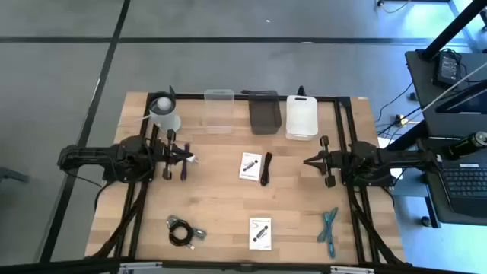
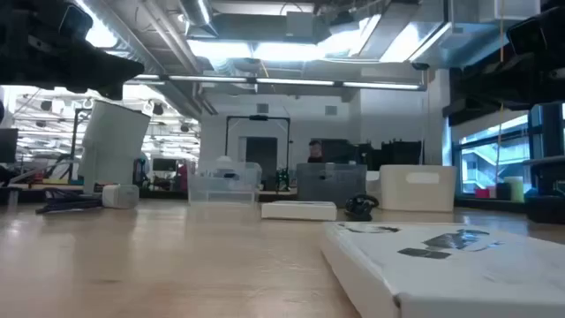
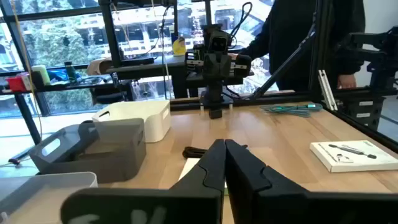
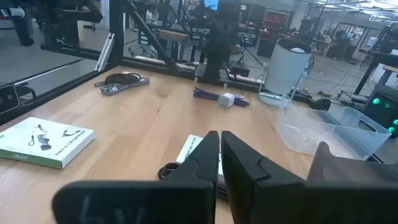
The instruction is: Pick and place items into bin
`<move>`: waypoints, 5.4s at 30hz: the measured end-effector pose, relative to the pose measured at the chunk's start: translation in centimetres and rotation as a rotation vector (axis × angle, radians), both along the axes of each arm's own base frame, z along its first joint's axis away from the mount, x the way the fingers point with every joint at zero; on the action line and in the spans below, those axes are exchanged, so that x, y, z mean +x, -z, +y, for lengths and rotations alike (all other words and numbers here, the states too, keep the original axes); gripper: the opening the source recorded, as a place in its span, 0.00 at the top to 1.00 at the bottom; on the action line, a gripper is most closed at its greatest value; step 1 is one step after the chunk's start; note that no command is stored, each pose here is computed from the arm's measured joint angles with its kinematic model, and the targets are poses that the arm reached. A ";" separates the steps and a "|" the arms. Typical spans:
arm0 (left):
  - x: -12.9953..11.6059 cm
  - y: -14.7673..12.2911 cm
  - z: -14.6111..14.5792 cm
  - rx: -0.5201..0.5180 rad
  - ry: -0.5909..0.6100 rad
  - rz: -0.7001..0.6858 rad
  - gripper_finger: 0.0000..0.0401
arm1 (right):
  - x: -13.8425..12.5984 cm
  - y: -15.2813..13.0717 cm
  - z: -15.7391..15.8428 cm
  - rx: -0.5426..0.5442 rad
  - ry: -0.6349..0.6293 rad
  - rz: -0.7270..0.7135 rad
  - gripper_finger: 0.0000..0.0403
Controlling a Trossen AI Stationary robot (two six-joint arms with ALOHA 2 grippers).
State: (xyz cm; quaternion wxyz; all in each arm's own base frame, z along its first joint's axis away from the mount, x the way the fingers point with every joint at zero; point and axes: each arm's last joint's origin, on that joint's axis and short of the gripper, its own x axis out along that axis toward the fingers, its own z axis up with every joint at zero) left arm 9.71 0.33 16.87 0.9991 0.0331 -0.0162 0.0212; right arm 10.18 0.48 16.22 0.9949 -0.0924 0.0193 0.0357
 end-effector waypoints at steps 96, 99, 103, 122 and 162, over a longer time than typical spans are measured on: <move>0.0 0.0 0.0 0.000 0.002 0.000 0.99 | 1.9 -16.7 -1.8 0.332 0.701 0.059 1.00; 0.0 0.0 0.0 0.000 0.002 0.000 0.99 | 3.0 -17.9 -2.2 0.383 0.821 0.221 1.00; 0.0 0.0 0.0 0.000 0.002 0.000 0.99 | 4.4 -18.9 -3.2 0.449 0.964 0.430 1.00; 0.0 0.0 0.0 0.000 0.002 0.000 0.99 | 7.1 -10.1 -6.4 0.718 1.187 1.383 0.79; 0.0 0.0 0.0 0.000 0.003 0.000 0.99 | 8.6 1.8 -4.2 0.875 1.109 1.833 0.41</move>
